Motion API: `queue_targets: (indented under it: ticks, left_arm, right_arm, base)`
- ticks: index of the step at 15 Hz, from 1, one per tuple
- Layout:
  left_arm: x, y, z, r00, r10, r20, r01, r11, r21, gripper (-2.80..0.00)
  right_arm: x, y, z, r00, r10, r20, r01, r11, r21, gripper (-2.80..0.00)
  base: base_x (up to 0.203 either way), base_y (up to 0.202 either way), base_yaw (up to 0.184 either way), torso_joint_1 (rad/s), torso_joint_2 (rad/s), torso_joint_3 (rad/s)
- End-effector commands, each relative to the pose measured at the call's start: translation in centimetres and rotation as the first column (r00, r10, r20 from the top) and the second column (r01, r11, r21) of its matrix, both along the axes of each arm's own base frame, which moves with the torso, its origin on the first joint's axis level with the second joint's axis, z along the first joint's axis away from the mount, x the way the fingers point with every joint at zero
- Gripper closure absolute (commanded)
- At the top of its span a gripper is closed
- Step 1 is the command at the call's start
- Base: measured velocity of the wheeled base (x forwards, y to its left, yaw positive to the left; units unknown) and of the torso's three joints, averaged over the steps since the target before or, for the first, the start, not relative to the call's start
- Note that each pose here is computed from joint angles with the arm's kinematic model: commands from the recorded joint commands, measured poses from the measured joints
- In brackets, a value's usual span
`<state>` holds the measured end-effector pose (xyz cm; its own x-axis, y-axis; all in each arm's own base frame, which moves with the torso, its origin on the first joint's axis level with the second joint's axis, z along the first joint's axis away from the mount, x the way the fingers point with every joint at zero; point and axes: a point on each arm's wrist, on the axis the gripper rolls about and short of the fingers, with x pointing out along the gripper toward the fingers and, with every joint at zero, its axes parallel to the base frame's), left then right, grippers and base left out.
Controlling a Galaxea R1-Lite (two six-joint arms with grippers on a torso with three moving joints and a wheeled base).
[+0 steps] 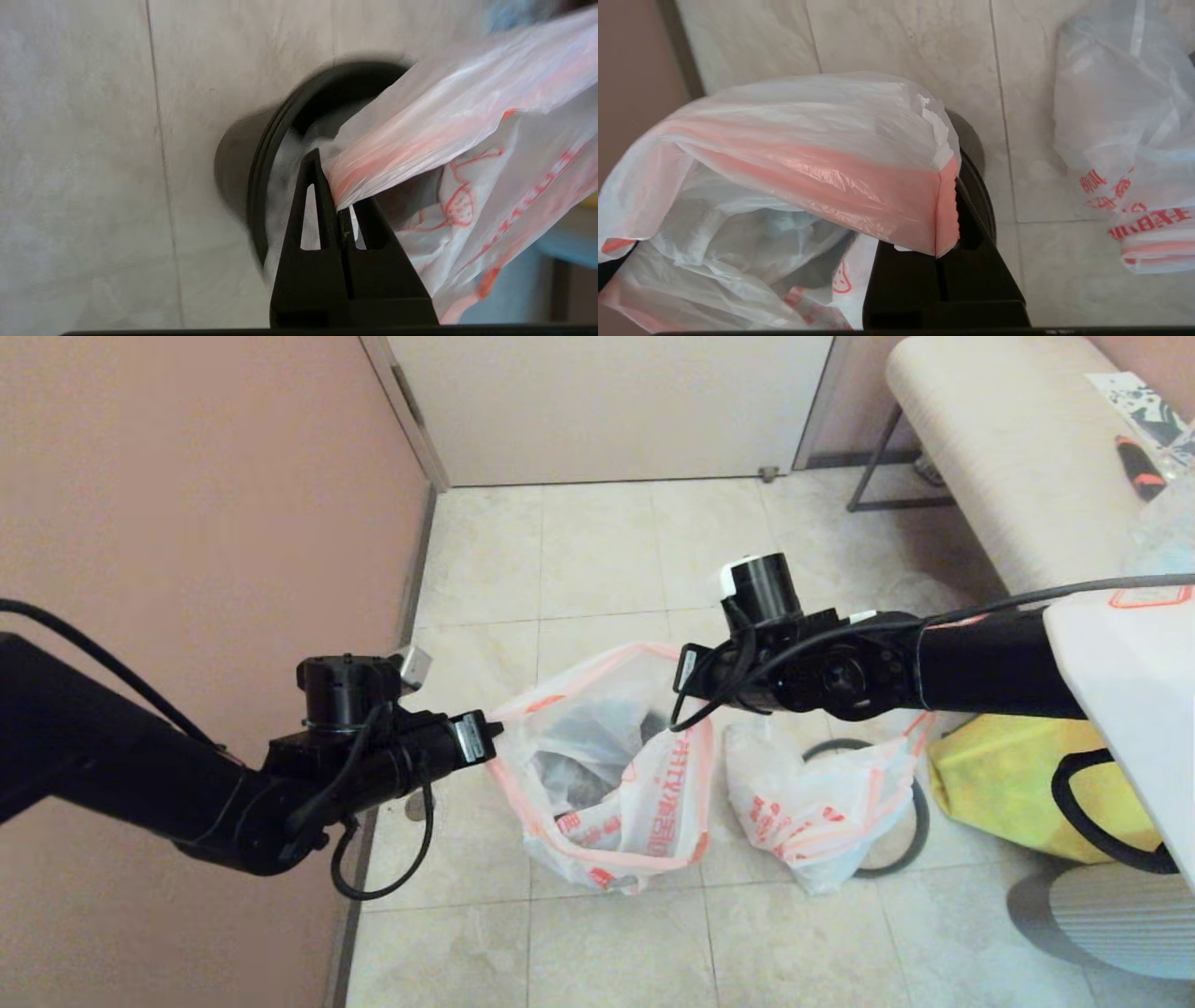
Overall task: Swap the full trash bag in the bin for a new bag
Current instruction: Put the new garbage bag on the trash can
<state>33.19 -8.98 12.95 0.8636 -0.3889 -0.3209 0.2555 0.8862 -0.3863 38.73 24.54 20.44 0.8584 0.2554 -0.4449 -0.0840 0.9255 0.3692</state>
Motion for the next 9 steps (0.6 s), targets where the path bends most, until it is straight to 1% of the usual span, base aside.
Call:
queue_targets:
  ticks: [1, 5, 7, 9]
  left_arm:
    - [0.0, 0.1, 1.4, 0.999, 0.005, 0.044, -0.004, 1.000, -0.018, 0.00]
    - [-0.3, 0.1, 2.7, 0.997, 0.008, 0.078, -0.004, 0.999, -0.041, 0.00]
    - [0.6, -0.1, 2.1, 0.998, 0.009, 0.068, -0.006, 0.999, -0.041, 0.00]
    - [1.9, -0.4, 0.6, 0.999, 0.012, 0.048, -0.011, 1.000, -0.029, 0.00]
  right_arm:
    - [-0.5, -0.2, 1.3, 1.000, -0.003, 0.023, 0.002, 1.000, 0.025, 0.00]
    - [-0.9, -0.3, 2.2, 0.999, -0.003, 0.045, 0.001, 0.999, 0.042, 0.00]
    - [-0.3, -0.2, 2.1, 0.998, -0.007, 0.055, 0.004, 0.999, 0.048, 0.00]
    - [1.2, -0.4, 0.9, 0.998, -0.025, 0.052, 0.023, 0.999, 0.044, 0.00]
  base:
    - [0.000, 0.000, 0.000, 0.000, 0.00, 0.000]
    - [0.000, 0.000, 0.000, 0.000, 0.00, 0.000]
    - [0.000, 0.000, 0.000, 0.000, 0.00, 0.000]
    - [0.000, 0.000, 0.000, 0.000, 0.00, 0.000]
